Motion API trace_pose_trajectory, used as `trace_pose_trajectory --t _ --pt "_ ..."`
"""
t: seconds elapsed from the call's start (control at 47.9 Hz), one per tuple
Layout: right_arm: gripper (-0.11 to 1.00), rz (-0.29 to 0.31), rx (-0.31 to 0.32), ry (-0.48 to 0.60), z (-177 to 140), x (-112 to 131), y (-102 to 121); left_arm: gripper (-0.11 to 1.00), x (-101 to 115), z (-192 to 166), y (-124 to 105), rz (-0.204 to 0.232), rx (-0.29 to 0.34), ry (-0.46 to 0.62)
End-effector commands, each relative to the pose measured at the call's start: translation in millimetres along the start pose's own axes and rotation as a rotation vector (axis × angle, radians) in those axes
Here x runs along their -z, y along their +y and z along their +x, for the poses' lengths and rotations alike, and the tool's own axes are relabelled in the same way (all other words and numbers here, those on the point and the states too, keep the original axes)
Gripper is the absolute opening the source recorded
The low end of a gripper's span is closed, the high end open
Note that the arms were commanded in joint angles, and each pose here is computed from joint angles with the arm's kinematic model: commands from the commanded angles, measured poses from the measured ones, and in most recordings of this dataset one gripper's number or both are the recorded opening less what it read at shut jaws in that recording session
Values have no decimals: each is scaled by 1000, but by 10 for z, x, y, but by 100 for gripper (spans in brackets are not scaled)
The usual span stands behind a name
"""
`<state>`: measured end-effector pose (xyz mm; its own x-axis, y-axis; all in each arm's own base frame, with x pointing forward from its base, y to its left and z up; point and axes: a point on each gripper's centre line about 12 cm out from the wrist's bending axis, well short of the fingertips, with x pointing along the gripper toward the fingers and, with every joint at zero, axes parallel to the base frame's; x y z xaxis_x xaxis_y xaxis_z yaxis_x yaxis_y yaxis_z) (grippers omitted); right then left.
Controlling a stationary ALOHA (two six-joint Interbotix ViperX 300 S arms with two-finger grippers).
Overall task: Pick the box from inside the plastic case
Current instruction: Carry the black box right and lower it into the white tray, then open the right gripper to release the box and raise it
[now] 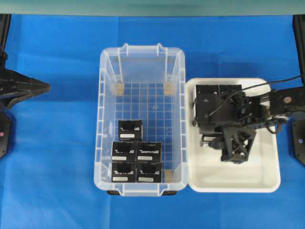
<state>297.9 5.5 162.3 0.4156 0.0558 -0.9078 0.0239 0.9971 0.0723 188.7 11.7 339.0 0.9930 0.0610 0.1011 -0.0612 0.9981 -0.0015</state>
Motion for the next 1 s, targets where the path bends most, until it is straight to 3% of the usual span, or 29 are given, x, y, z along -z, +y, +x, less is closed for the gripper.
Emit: trace_pose_trajectory --t 0.0,0.334,0.981 --pt "61 -11 -3 -8 91 -36 31 -6 -113 23 2 3 -1 -28" --pt "61 -43 27 12 323 -2 -34 -6 -109 27 2 3 -1 -26" --pt "61 -27 32 24 344 32 -67 -6 -138 25 5 3 -3 -34"
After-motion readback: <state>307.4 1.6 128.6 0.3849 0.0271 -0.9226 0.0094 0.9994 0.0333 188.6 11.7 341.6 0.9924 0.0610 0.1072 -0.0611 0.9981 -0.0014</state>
